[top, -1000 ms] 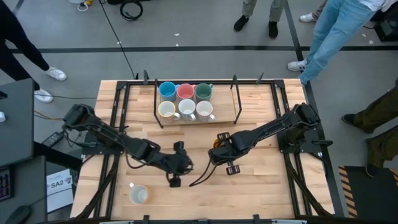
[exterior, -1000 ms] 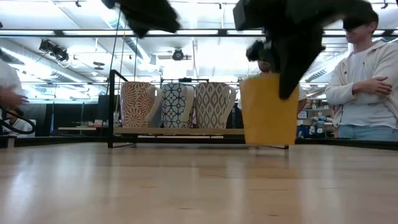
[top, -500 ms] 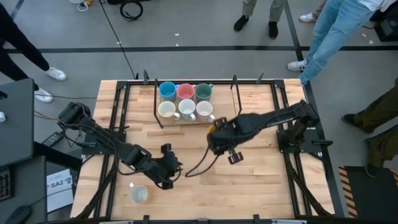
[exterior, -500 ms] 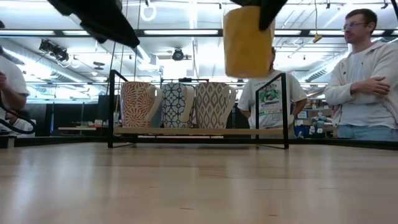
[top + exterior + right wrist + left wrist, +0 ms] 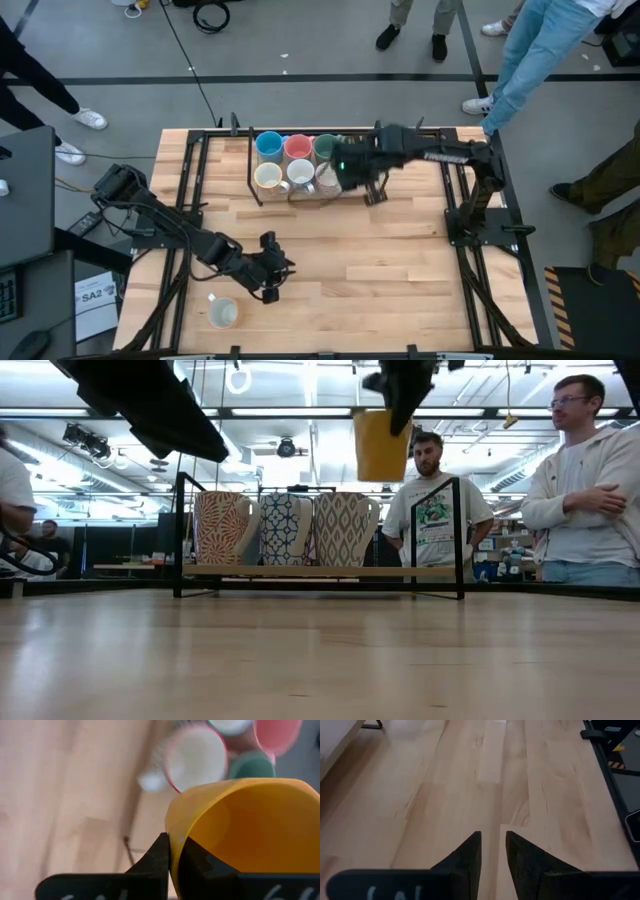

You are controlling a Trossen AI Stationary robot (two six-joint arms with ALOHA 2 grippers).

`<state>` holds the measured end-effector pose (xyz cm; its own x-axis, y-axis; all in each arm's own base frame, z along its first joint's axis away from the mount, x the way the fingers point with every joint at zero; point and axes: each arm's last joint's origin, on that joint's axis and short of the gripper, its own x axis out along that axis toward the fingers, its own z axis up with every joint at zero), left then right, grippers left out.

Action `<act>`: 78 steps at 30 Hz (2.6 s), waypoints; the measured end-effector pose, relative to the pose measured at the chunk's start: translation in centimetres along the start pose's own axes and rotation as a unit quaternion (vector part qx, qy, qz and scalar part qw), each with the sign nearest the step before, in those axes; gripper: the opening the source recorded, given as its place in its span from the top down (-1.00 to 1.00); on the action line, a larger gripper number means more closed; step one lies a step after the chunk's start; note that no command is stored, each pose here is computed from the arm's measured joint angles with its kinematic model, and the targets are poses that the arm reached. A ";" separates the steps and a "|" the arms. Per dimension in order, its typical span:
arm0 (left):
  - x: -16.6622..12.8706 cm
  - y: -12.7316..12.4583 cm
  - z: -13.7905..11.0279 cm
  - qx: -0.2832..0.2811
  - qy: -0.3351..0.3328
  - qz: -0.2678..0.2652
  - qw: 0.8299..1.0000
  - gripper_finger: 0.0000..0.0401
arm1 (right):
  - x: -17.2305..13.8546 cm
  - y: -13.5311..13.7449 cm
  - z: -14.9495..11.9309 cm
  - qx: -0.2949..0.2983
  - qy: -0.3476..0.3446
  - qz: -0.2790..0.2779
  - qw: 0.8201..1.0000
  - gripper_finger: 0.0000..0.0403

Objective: Place coffee mugs
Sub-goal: Put the yellow mug on the shelf

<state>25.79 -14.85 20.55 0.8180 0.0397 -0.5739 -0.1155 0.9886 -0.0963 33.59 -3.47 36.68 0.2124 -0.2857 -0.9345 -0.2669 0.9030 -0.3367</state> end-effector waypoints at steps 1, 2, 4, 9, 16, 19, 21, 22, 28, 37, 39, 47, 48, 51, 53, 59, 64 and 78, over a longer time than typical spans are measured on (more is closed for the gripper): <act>0.0 0.0 0.0 -0.004 -0.001 0.000 1.000 0.52 | 0.3 -0.8 -0.4 0.008 0.006 -0.001 1.000 0.87; 0.0 0.0 0.0 -0.004 0.000 0.000 1.000 0.52 | 0.5 -1.7 -0.9 0.016 0.011 -0.002 1.000 0.87; 0.0 0.0 0.0 -0.005 -0.001 0.000 1.000 0.52 | 1.0 -3.3 -1.8 0.031 0.018 -0.007 0.999 0.87; 0.1 0.1 0.1 -0.006 0.000 0.002 1.000 0.52 | 2.4 -6.3 -3.6 0.053 0.016 0.001 0.998 0.87; 0.2 0.4 0.2 -0.010 -0.001 0.007 1.000 0.52 | 4.6 -8.0 -4.7 0.055 0.011 0.008 0.998 0.87; 0.2 0.4 0.2 -0.009 -0.001 0.007 1.000 0.52 | 5.5 -8.3 -4.8 0.061 0.008 0.010 0.998 0.87; 0.2 0.4 0.2 -0.010 -0.001 0.007 1.000 0.52 | 6.1 -8.3 -5.0 0.064 0.008 0.013 0.998 0.87; 0.2 0.4 0.2 -0.010 -0.001 0.007 1.000 0.52 | 6.4 -8.3 -5.0 0.066 0.008 0.016 0.998 0.87; 0.2 0.4 0.2 -0.010 -0.001 0.007 1.000 0.52 | 8.4 -8.1 -5.4 0.069 0.015 0.025 0.997 0.87; 0.2 0.4 0.2 -0.010 0.000 0.007 1.000 0.52 | 10.9 -7.6 -5.3 0.072 0.006 0.019 0.997 0.87; 0.2 0.4 0.2 -0.009 0.000 0.007 1.000 0.52 | 11.5 -7.4 -5.5 0.073 0.009 0.022 0.997 0.87; 0.2 0.4 0.2 -0.009 0.000 0.007 1.000 0.52 | 13.1 -6.9 -6.0 0.074 0.020 0.030 0.997 0.87; 0.2 0.4 0.2 -0.009 0.000 0.007 1.000 0.52 | 13.3 -6.9 -6.1 0.075 0.019 0.029 0.997 0.87; 0.2 0.4 0.2 -0.009 0.000 0.007 1.000 0.52 | 13.8 -6.9 -6.3 0.079 0.018 0.026 0.996 0.87; 0.2 0.4 0.2 -0.009 0.000 0.007 1.000 0.52 | 14.1 -7.0 -6.4 0.083 0.016 0.026 0.996 0.87; 0.2 0.4 0.2 -0.009 0.000 0.007 1.000 0.52 | 14.4 -7.2 -6.7 0.089 0.010 0.030 0.996 0.85; 0.2 0.4 0.2 -0.010 -0.001 0.007 1.000 0.52 | 14.4 -7.2 -6.7 0.090 0.008 0.029 0.996 0.83; 0.2 0.4 0.2 -0.009 -0.001 0.007 1.000 0.52 | 14.5 -7.3 -6.6 0.094 0.002 0.025 0.995 0.54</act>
<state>26.06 -14.40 20.55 0.8168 0.0535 -0.5744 -0.1372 0.9851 -0.1034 32.38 -16.30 24.86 0.1990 -0.2406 -0.9500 -0.0955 0.9600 -0.2632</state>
